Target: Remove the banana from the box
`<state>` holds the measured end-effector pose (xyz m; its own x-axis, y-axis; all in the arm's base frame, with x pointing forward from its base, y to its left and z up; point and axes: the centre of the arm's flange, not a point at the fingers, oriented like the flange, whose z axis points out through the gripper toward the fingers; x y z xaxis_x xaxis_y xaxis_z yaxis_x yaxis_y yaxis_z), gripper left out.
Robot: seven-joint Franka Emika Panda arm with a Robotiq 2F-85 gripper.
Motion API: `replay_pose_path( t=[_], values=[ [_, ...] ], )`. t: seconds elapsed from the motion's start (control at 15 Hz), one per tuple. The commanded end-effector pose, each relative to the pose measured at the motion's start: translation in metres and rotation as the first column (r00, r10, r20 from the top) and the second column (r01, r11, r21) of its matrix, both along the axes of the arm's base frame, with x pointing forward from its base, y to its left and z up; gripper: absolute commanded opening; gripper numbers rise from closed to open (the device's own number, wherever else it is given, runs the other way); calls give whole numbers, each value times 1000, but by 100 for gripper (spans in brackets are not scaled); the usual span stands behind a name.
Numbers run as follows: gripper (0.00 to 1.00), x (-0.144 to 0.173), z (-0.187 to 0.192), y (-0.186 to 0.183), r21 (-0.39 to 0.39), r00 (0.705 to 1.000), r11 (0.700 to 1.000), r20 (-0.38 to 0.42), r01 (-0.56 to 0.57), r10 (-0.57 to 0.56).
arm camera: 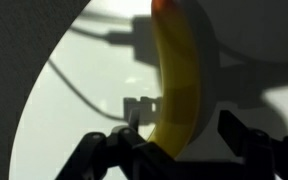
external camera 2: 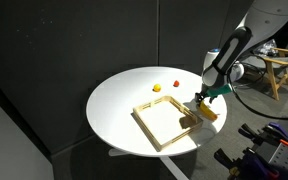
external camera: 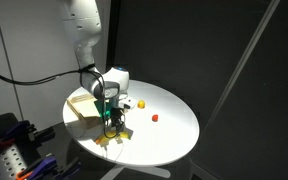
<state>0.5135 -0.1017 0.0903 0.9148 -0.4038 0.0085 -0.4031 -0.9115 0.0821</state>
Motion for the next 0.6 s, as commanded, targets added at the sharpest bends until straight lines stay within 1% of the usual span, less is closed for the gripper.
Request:
replay_pose_path(
  t=[0.0, 0.27, 0.53],
  values=[
    [100, 2, 8, 4, -7, 1000, 1000, 15, -2, 2],
    [100, 1, 20, 14, -6, 1000, 1000, 2, -23, 23],
    [100, 2, 41, 28, -5, 998, 998, -13, -56, 56]
  ],
)
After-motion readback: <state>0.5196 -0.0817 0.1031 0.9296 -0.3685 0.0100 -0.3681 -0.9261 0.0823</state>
